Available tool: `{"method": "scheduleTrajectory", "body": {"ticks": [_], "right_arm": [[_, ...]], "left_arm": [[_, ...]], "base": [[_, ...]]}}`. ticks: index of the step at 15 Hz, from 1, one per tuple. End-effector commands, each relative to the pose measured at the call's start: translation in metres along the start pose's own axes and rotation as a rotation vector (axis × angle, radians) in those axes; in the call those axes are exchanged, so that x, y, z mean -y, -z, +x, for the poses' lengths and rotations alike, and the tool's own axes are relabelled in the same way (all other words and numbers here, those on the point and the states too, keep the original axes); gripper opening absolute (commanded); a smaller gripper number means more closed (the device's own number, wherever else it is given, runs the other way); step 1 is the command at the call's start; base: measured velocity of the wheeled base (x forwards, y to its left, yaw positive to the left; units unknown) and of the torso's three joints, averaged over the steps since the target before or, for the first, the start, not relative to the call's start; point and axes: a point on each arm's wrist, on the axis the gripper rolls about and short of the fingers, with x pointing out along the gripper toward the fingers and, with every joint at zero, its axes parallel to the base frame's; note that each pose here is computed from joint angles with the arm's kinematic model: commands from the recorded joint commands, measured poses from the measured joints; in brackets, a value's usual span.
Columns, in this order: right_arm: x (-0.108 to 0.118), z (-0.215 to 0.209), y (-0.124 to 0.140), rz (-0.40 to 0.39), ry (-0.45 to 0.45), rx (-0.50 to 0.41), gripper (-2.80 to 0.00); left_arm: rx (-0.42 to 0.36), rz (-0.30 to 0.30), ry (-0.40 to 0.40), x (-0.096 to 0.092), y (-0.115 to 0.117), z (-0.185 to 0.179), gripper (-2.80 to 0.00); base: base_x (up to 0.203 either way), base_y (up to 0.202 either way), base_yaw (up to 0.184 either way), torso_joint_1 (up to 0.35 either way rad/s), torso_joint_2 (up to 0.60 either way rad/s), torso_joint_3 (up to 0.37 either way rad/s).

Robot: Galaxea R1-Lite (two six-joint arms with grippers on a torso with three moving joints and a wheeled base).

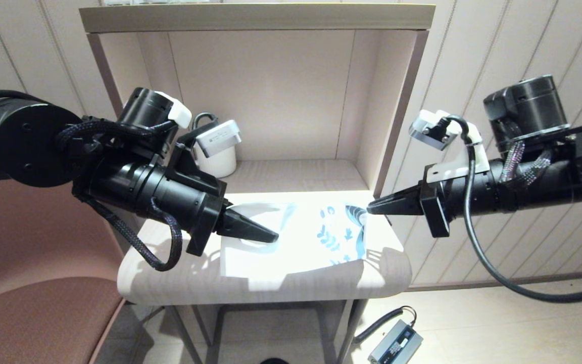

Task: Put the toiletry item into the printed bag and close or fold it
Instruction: Close the strorage bag and place it on the desk

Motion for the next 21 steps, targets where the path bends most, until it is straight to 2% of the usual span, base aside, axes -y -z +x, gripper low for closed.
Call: {"method": "scheduleTrajectory", "body": {"ticks": [1,4,9,10,11,12,21], "right_arm": [[0.008,0.012,-0.001,0.004,-0.009,-0.008,-2.8],[0.014,0.018,-0.004,-0.013,0.002,0.02,-2.8],[0.014,0.028,0.0,-0.011,-0.011,0.0,-2.8],[0.014,0.028,0.0,-0.013,-0.012,0.001,0.0],[0.013,0.028,-0.002,-0.014,-0.016,0.002,-1.64],[0.014,0.028,-0.002,-0.017,-0.014,0.006,-2.8],[0.019,0.024,-0.013,-0.021,0.003,0.043,-2.8]], "left_arm": [[0.003,-0.004,-0.003,-0.004,0.001,-0.001,-2.8],[0.005,-0.006,-0.007,-0.005,0.001,-0.002,-2.8],[0.003,-0.008,-0.005,-0.005,0.002,-0.001,-2.8],[0.003,-0.008,-0.005,-0.005,0.002,-0.001,-2.8],[0.003,-0.008,-0.004,-0.005,0.002,-0.001,-2.8],[0.002,-0.009,-0.005,-0.005,0.002,-0.001,-2.8],[-0.011,-0.022,0.001,-0.013,0.006,0.005,-2.8]], "base": [[0.0,0.0,0.0,0.0,0.0,0.0],[0.0,0.0,0.0,0.0,0.0,0.0],[0.0,0.0,0.0,0.0,0.0,0.0],[0.0,0.0,0.0,0.0,0.0,0.0],[0.0,0.0,0.0,0.0,0.0,0.0],[0.0,0.0,0.0,0.0,0.0,0.0],[0.0,0.0,0.0,0.0,0.0,0.0]]}}
